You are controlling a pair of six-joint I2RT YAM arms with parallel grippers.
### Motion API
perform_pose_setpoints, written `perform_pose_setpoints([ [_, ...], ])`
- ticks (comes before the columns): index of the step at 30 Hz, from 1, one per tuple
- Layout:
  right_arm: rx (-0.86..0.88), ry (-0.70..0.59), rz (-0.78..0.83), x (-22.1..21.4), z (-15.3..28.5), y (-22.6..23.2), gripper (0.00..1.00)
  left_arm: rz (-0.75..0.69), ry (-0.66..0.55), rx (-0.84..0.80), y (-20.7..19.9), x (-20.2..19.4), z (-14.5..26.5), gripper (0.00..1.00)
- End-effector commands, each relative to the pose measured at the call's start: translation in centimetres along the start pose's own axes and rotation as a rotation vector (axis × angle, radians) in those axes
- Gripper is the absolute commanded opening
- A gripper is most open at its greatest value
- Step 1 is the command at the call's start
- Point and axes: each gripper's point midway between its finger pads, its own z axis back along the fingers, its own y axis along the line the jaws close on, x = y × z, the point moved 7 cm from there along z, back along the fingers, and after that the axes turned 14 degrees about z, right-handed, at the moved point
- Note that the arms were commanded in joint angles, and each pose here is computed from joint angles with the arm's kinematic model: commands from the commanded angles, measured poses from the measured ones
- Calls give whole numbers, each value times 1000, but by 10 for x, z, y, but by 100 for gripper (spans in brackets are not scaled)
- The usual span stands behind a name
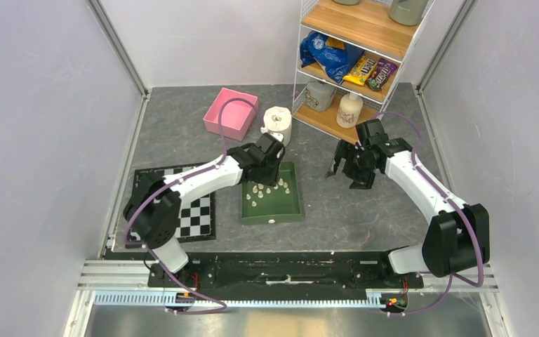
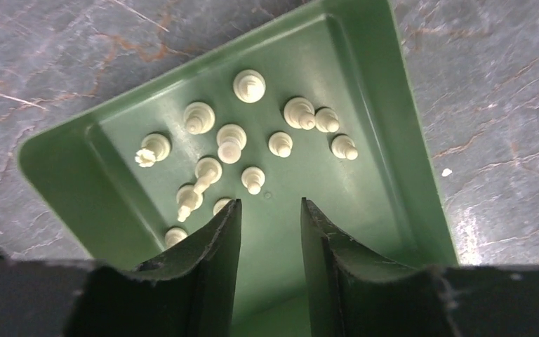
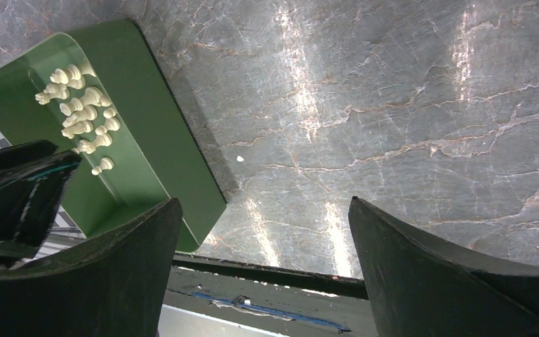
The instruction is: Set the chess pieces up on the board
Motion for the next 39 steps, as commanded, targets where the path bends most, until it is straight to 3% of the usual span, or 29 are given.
perform_pose_setpoints([
  [1,9,-23,21,1,1,1,97,8,0,19,-9,1,-12,41],
  [21,6,-20,24,3,0,1,97,-5,51,111,-1,-13,-38,36],
  [39,8,-16,23,2,0,1,97,0,65,119,-1,-15,-45,23],
])
